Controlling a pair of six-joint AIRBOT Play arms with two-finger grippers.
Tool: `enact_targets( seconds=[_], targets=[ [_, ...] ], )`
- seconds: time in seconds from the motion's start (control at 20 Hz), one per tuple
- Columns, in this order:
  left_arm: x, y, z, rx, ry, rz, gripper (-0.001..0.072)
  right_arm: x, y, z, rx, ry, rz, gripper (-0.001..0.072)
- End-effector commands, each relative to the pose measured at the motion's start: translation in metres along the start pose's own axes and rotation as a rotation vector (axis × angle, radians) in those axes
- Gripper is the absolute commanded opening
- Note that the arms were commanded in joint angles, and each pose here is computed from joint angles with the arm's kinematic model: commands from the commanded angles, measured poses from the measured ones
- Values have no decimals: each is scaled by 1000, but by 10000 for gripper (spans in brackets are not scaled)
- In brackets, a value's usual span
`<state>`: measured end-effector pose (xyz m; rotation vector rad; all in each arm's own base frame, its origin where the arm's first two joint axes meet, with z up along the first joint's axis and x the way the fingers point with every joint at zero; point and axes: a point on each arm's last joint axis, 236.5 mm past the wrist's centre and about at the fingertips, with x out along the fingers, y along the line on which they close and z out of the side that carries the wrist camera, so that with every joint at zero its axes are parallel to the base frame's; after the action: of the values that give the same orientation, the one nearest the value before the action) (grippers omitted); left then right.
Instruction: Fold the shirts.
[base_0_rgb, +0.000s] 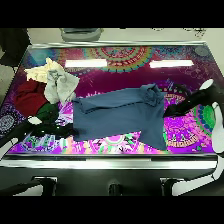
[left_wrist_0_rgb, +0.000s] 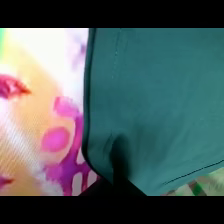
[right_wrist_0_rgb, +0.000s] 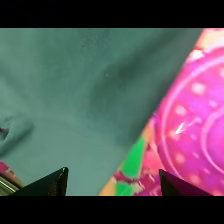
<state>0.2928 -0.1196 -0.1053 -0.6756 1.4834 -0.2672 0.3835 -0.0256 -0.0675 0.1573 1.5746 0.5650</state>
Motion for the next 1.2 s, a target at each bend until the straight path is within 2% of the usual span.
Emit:
enact_targets(
  seconds=[0.0, 0.1, 0.15, 0.2, 0.25, 0.4, 0.5, 0.6, 0.7, 0.8, 0.85, 0.95, 1.15],
  targets=[
    [-5, -9, 2, 54, -9, -23, 28, 36, 2, -1, 39, 50, 22, 666],
    [-11, -15, 8, 83, -32, -28, 28, 48, 1, 5, 33, 47, 18, 645],
    [-14, -19, 13, 94, -46, -31, 27, 49, 1, 12, 29, 23, 9, 421],
    [-19, -24, 20, 108, -65, -36, 27, 46, 2, 17, 35, 1, 6, 80],
    [-28, -33, 30, 132, -90, -44, 27, 38, 6, 23, 21, -26, 4, 44],
    [-90, -87, 73, 278, -238, -87, 26, -36, 18, 54, -150, -190, -129, 43],
    [-175, -150, 104, 446, -457, -106, 26, -146, 42, 87, -254, -458, -342, 43],
    [-300, -234, 106, 628, -781, -158, 26, -292, 97, 96, -363, -829, -590, 44],
    [-444, -311, 64, 783, -1170, -230, 26, -460, 188, 48, -461, -1307, -879, 45],
    [-552, -354, -9, 887, -1478, -308, 27, -559, 271, -41, -520, -1662, -1082, 45],
    [-580, -364, -44, 922, -1553, -339, 27, -579, 300, -85, -539, -1739, -1159, 44],
    [-587, -366, -81, 919, -1546, -391, 26, -580, 325, -139, -536, -1747, -1220, 44],
    [-568, -358, -96, 928, -1462, -362, 26, -569, 342, -187, -531, -1719, -1263, 45]
  ],
)
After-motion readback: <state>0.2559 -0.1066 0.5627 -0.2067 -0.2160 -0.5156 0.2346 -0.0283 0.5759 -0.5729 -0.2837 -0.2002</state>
